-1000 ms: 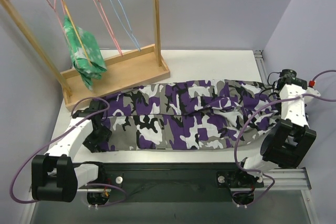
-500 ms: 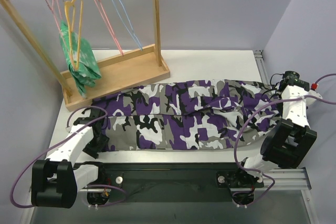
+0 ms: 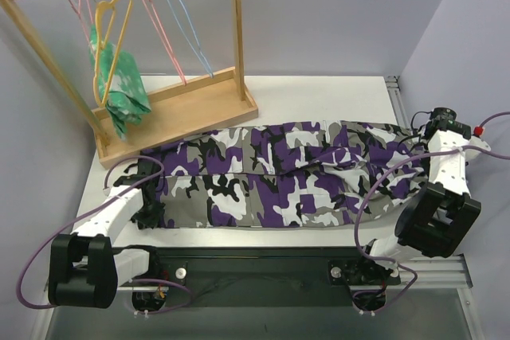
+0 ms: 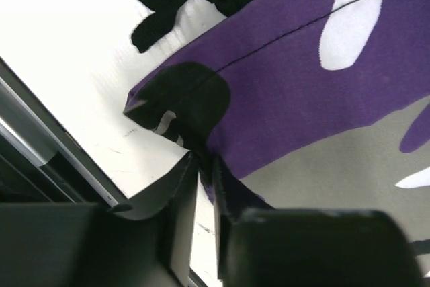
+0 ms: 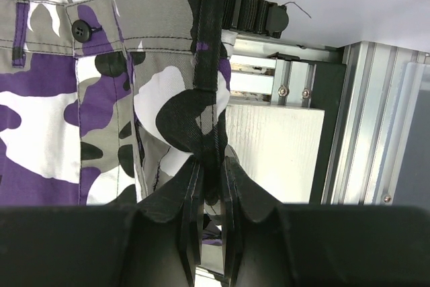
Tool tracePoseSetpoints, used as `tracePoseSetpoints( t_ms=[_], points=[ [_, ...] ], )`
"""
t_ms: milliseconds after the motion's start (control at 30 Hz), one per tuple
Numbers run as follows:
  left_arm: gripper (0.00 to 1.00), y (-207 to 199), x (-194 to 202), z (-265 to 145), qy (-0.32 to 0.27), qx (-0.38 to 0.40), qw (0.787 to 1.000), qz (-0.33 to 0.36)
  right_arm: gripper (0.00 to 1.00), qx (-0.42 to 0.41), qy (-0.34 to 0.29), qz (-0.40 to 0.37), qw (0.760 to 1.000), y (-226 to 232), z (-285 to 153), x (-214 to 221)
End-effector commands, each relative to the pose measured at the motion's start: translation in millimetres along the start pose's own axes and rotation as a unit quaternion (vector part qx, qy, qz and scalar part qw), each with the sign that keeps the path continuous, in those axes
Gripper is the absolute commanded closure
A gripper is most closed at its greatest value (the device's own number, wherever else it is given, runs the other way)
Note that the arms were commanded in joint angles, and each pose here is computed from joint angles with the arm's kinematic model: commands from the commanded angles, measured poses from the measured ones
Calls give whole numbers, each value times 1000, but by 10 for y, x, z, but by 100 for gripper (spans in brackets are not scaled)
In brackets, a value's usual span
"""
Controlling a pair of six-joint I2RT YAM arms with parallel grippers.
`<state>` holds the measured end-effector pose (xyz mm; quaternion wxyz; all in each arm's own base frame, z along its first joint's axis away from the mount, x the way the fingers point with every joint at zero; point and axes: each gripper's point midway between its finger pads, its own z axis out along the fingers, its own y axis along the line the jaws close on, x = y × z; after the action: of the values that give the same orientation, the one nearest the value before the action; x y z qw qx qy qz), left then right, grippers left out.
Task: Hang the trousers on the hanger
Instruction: Fold the trousers at the center of the board.
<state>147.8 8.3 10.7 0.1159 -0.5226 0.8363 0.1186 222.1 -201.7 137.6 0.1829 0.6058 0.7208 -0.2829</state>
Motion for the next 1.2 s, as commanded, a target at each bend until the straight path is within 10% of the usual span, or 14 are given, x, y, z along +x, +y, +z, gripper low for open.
tracePoseSetpoints(
  t_ms=[0,100,733,1167],
  points=[
    [88,-137,-39,198,-23,27,999,-25,100,-11,-38,37,999,-97,-175,-256],
    [100,-170,-52,189,-21,38,998,-34,100,-15,-41,40,998,-101,-211,-294],
    [100,320,-696,-1084,-124,124,957,-231,100,44,-150,21,988,-866,-556,-641],
    [100,527,-1341,-1826,-258,114,945,-168,100,100,-192,-20,976,-1274,-664,-647]
  ],
)
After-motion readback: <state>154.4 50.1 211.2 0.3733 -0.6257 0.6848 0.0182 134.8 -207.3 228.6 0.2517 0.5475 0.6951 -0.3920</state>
